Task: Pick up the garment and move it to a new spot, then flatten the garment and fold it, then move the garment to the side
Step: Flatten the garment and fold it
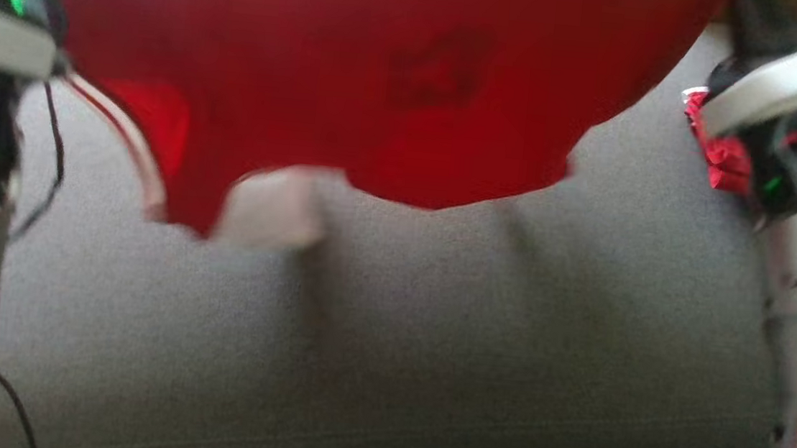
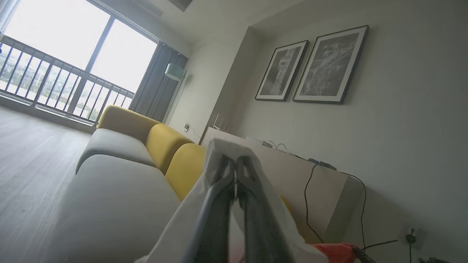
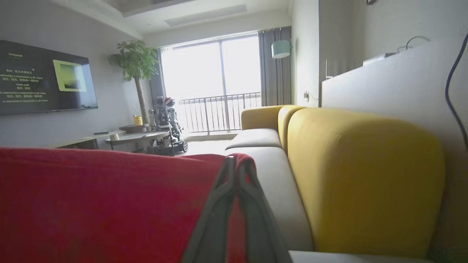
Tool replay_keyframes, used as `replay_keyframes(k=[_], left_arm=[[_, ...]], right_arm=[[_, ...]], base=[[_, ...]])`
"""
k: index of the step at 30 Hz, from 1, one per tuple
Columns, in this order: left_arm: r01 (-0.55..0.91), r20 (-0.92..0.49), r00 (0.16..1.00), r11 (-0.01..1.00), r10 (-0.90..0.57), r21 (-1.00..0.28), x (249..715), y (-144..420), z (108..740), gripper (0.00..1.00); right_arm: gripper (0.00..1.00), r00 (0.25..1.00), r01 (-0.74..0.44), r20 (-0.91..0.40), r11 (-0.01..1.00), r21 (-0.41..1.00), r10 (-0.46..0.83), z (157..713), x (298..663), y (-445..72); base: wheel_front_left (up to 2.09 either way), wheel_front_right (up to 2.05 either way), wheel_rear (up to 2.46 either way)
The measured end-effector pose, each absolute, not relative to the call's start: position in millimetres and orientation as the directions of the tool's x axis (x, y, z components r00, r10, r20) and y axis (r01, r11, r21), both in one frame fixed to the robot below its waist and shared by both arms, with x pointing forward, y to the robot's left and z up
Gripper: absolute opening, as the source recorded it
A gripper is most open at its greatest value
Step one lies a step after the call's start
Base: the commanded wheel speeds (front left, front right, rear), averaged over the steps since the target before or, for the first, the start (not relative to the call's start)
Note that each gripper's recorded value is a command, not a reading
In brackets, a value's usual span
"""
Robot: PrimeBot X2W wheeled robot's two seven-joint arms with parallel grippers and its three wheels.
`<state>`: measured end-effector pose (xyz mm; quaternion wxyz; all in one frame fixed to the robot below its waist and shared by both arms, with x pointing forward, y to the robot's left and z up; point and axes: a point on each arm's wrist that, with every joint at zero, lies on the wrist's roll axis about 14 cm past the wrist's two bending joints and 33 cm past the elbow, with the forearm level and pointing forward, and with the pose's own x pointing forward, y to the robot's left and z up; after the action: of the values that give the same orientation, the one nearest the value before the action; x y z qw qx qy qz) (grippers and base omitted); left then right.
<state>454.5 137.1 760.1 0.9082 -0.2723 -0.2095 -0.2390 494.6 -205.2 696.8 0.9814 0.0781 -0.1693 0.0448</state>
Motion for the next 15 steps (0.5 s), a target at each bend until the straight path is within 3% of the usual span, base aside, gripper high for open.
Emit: replay_keyframes(k=[7, 15], left_arm=[[0.546, 0.544, 0.777, 0.769, -0.316, -0.333, 451.2, 136.5, 830.9, 0.0], [0.502, 0.476, 0.823, 0.788, -0.309, -0.357, 463.3, 136.4, 836.2, 0.0]], right_arm=[[0.0, 0.883, -0.125, 0.466, 0.984, 0.126, 0.053, 786.5, 476.7, -223.8], [0.0, 0.89, -0.115, 0.452, 0.988, 0.098, 0.059, 803.4, 471.4, -231.9]], base=[[0.0, 0.0, 0.0], [0.0, 0.0, 0.0]])
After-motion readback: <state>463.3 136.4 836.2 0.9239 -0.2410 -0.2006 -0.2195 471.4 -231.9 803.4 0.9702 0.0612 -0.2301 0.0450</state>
